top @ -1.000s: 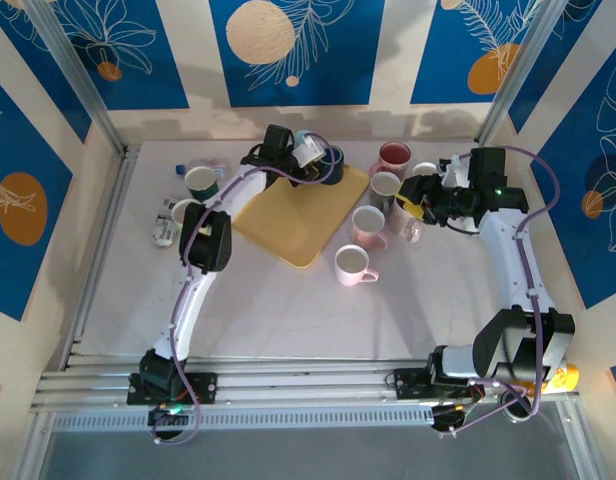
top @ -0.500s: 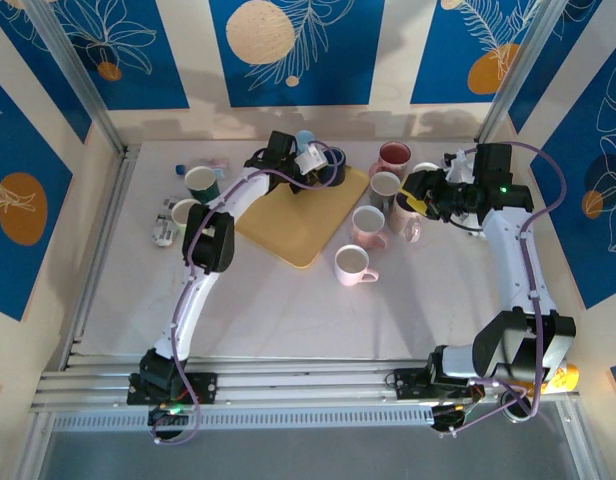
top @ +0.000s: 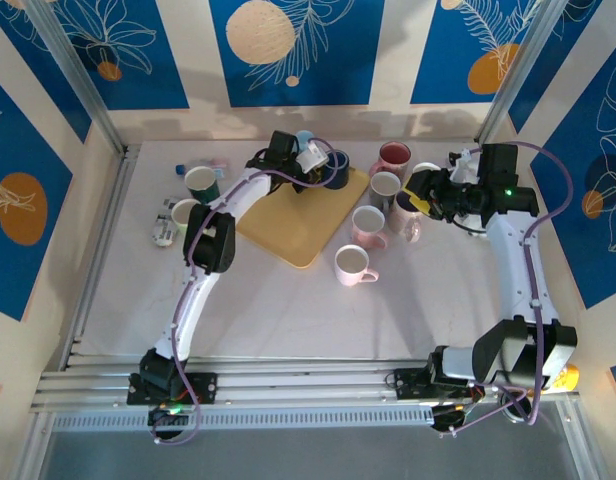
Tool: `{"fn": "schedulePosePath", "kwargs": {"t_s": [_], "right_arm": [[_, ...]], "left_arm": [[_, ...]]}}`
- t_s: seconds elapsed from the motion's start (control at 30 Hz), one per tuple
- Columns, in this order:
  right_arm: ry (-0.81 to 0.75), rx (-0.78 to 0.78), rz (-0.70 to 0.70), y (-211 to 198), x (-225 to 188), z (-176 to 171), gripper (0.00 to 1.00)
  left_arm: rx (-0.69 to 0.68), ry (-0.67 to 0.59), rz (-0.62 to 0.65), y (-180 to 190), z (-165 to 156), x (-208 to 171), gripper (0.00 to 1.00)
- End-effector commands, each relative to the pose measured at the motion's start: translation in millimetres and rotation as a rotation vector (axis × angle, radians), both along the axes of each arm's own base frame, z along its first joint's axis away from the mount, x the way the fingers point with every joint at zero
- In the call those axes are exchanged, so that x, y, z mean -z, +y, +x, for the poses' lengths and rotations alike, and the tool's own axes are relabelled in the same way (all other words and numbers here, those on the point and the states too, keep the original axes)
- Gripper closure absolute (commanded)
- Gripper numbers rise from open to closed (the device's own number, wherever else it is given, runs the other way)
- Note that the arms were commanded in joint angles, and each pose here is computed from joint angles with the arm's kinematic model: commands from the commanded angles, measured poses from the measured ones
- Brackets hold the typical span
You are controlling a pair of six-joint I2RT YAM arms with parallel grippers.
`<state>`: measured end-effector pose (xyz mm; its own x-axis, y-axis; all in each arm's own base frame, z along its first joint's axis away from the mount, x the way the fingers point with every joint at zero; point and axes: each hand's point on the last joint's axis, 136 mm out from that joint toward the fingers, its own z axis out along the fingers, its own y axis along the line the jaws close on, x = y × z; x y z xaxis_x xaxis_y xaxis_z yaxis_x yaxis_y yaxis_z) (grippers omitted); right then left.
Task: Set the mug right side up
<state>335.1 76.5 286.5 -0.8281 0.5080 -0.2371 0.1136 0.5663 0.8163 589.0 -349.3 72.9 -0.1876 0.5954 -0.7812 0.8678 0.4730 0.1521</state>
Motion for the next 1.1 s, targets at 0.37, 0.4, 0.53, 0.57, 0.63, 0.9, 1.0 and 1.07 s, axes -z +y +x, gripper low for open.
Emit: {"fn": "schedulePosePath", "kwargs": {"t_s": [0.37, 0.4, 0.53, 0.57, 0.63, 0.9, 1.0, 1.07], "right_arm": [[-0.011, 0.019, 0.019, 2, -15, -21, 0.55], [-0.01, 0.018, 0.021, 2, -15, -23, 0.55], [-0.016, 0.024, 0.022, 3, -16, -27, 0.55], [-0.014, 0.025, 0.022, 3, -16, -28, 0.55], [-0.014, 0.025, 0.021, 3, -16, -30, 0.55], [0.01, 0.028, 0.018, 3, -6, -31, 0.55], [0.009, 0.026, 0.018, 3, -7, -30, 0.55], [0.007, 0.026, 0.016, 3, -8, -30, 0.54]], "left_arm": [[-0.106, 0.025, -0.016, 26, -44, -25, 0.94], [-0.123, 0.03, -0.007, 32, -49, -25, 0.94], [-0.159, 0.034, -0.001, 48, -73, -22, 0.94], [-0.168, 0.043, 0.0, 52, -78, -21, 0.94], [-0.197, 0.068, 0.009, 61, -91, -18, 0.93], [-0.202, 0.143, 0.019, 72, -141, -12, 0.73], [-0.178, 0.166, 0.035, 72, -150, -11, 0.61], [-0.179, 0.181, 0.052, 75, -153, -13, 0.54]]}}
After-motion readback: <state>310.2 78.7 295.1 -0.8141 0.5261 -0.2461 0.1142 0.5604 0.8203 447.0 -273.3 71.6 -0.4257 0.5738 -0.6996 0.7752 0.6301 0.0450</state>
